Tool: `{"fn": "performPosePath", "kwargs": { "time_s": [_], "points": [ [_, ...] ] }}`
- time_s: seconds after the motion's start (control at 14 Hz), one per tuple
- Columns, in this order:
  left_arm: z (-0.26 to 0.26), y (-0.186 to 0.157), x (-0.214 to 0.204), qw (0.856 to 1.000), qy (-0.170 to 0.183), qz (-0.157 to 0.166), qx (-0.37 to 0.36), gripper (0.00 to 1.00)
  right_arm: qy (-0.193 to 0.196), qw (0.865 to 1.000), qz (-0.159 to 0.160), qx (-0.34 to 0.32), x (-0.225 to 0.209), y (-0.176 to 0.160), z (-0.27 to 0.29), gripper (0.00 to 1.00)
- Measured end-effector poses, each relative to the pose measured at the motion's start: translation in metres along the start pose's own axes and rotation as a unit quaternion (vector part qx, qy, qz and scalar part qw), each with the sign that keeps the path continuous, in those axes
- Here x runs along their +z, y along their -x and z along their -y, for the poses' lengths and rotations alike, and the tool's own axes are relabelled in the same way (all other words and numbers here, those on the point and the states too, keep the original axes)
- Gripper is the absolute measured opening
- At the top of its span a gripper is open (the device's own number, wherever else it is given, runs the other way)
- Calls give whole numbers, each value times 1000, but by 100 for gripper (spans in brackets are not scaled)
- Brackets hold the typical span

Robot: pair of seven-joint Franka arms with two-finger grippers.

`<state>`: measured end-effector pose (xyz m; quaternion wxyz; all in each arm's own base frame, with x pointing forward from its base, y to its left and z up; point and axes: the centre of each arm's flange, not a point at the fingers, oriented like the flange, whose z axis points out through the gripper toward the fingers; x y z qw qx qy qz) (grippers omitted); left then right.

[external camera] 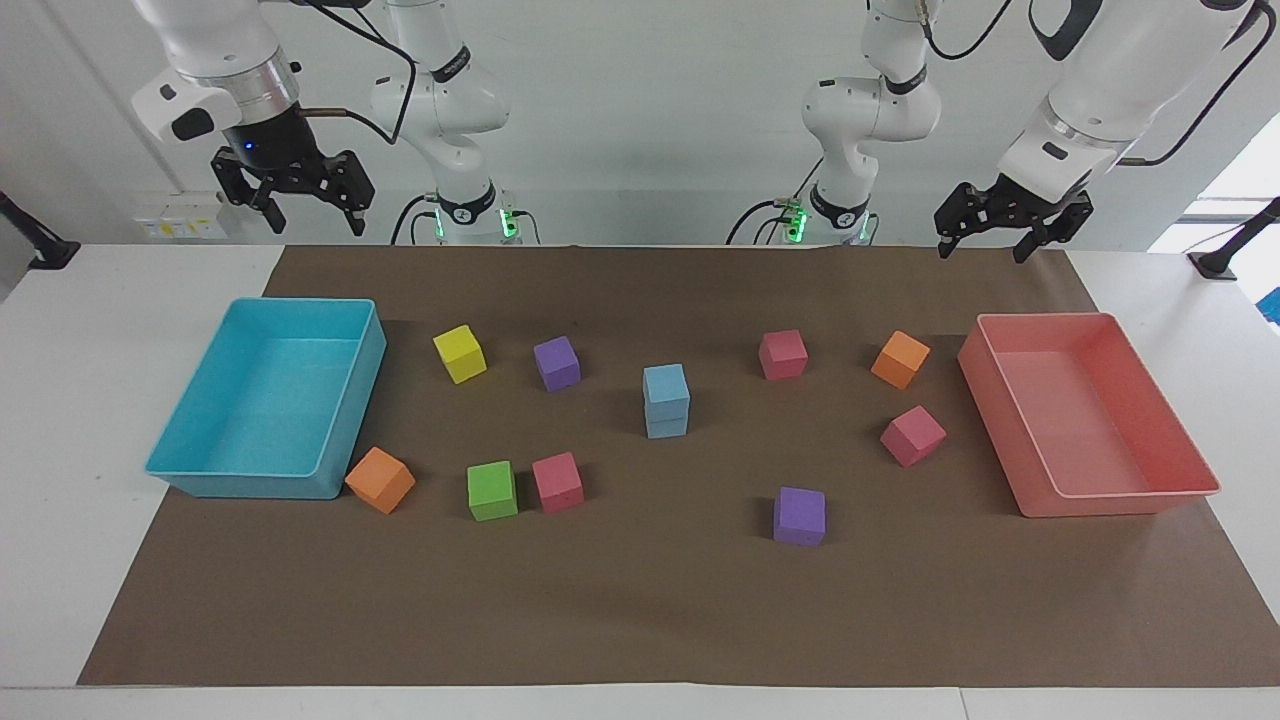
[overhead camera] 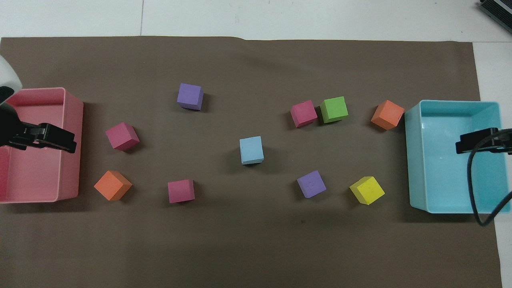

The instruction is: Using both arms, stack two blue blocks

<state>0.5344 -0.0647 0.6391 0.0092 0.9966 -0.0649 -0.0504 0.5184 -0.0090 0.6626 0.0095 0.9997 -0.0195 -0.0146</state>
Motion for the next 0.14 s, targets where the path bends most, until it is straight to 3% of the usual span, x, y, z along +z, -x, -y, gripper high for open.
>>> {"fn": "performPosePath", "kwargs": {
  "time_s": [0.14],
  "points": [
    [0,0,0,1000,0,0,0,100,-1,1000,-3,-2,-3,2,2,100]
  ]
}}
